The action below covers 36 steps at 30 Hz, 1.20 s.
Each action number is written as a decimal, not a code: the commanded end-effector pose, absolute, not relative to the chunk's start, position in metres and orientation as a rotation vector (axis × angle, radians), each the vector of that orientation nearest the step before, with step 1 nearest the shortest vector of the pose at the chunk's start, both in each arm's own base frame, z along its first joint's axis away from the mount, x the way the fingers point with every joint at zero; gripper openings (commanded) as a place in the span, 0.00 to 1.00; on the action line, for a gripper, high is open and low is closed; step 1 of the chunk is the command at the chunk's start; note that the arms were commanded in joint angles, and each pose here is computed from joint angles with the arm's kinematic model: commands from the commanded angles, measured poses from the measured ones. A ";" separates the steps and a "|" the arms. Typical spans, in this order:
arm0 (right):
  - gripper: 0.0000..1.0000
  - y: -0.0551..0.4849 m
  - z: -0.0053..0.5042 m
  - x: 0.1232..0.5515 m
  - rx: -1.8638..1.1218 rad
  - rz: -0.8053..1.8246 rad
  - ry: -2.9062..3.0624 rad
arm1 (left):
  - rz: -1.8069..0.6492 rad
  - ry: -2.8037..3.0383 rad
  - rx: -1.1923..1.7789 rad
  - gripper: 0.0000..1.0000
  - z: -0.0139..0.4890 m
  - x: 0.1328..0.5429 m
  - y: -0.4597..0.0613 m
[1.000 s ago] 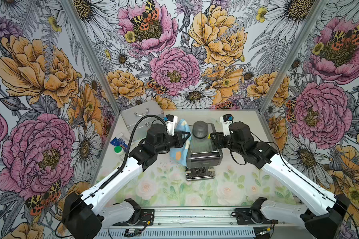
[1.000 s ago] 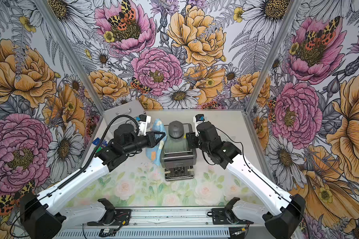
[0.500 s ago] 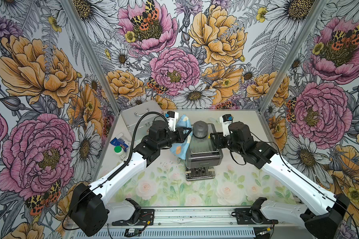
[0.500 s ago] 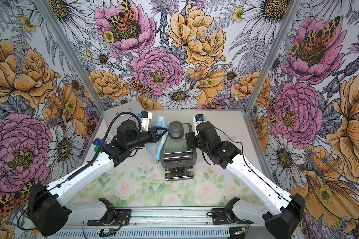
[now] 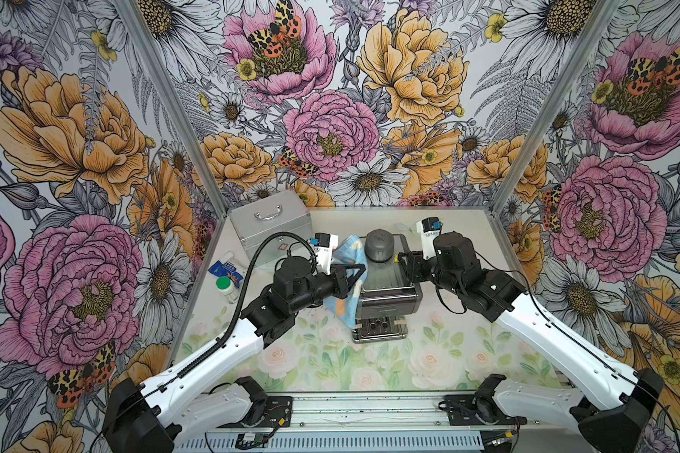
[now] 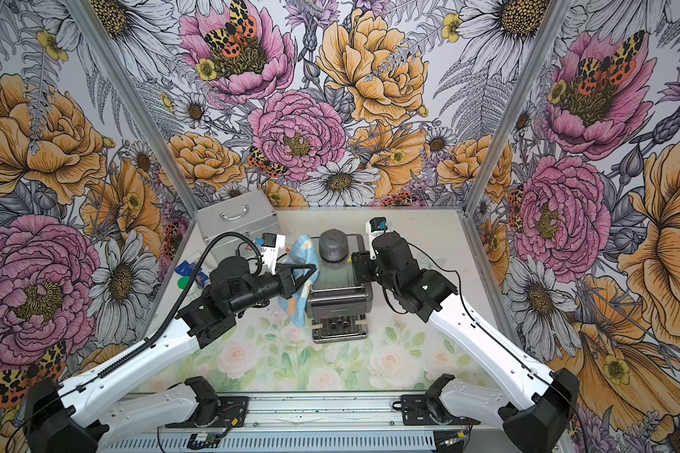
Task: Wipe the surface of a coffee machine
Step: Wipe the dirt from the surface of the coffee machine.
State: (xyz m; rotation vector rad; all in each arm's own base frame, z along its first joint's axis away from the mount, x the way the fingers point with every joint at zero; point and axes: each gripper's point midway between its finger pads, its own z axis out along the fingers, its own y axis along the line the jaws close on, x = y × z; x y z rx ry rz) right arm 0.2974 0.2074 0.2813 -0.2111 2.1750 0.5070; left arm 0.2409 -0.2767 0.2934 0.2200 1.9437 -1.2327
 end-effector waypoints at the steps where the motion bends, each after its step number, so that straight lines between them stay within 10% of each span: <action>1: 0.45 0.219 0.220 0.257 -0.357 0.538 2.418 | -1.165 2.141 0.153 0.00 0.236 0.220 -0.261; 36: 0.45 0.227 0.225 0.261 -0.390 0.527 2.431 | -1.154 2.130 0.118 0.00 0.233 0.300 -0.256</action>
